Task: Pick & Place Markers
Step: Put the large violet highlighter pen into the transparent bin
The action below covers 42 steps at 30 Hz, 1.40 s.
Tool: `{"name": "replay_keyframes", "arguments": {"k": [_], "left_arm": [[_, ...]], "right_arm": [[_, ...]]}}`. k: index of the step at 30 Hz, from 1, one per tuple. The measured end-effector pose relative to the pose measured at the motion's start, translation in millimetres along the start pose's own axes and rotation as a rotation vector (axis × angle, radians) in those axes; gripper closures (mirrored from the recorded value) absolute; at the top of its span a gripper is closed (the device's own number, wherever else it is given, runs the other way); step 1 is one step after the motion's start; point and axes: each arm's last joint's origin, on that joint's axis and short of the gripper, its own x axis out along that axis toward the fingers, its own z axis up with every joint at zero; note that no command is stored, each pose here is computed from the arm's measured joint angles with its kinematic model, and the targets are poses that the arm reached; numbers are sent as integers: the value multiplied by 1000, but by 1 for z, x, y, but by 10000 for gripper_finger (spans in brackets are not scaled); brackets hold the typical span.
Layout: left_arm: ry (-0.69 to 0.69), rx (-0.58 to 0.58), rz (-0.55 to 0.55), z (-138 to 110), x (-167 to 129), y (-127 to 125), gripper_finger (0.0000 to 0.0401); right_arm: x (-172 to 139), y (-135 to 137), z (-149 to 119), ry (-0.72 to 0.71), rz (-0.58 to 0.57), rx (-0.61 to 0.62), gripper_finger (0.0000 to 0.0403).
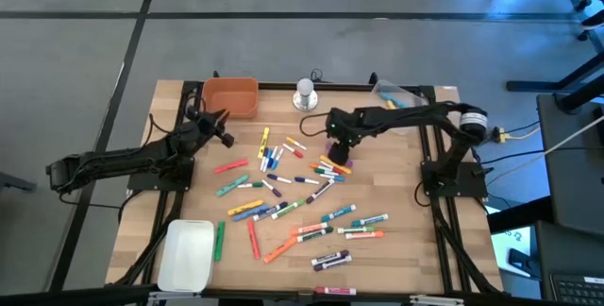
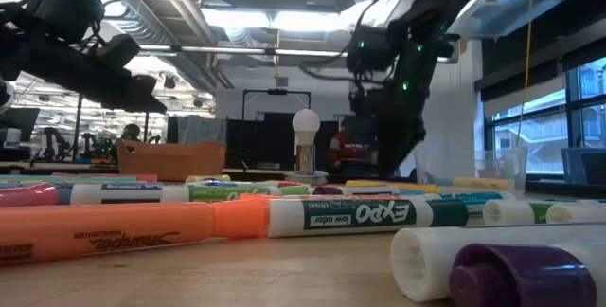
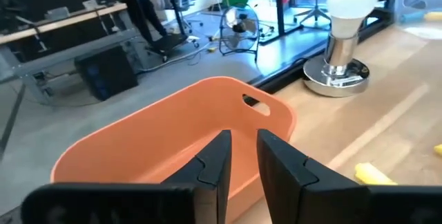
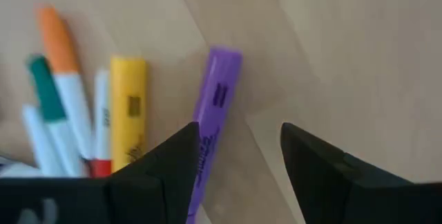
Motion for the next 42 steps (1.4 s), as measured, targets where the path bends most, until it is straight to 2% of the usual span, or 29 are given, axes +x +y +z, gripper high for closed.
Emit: {"name": "replay_keyframes", "arguments": {"k": [6,9,12,16,20,22,25,28,33,36,40,42], "left_arm": [[-16,-38,-2,2,0,0,333],[-35,-50,-20,4,0,0,334],[-36,-51,-31,4,0,-1,333],[-36,-49,-31,4,0,-1,334],[-37,-57,-56,4,0,-2,333],[-36,-78,-92,4,0,-3,333],[-34,-88,-128,4,0,-4,335],[-33,-87,-140,4,0,-4,334],[-34,-75,-205,4,-1,-6,329],[-39,-73,-262,5,-1,-7,330],[-42,-55,-277,5,-1,-8,330],[-46,-19,-276,5,-1,-8,328]], "right_arm": [[20,0,-4,80,-6,-21,204],[24,0,-5,100,-2,-30,222],[24,0,-7,125,-3,-42,262],[24,-5,-10,165,-1,-52,339],[18,-12,-9,202,-11,-38,340],[8,-17,-10,248,-51,-30,340],[-22,-26,1,210,-166,-41,340],[-58,-44,1,198,-334,-17,340],[-92,-83,-7,124,-532,144,340],[-93,-106,-17,135,-567,235,340],[-85,-131,-30,159,-576,330,338],[-80,-140,-35,159,-541,398,313]]}}
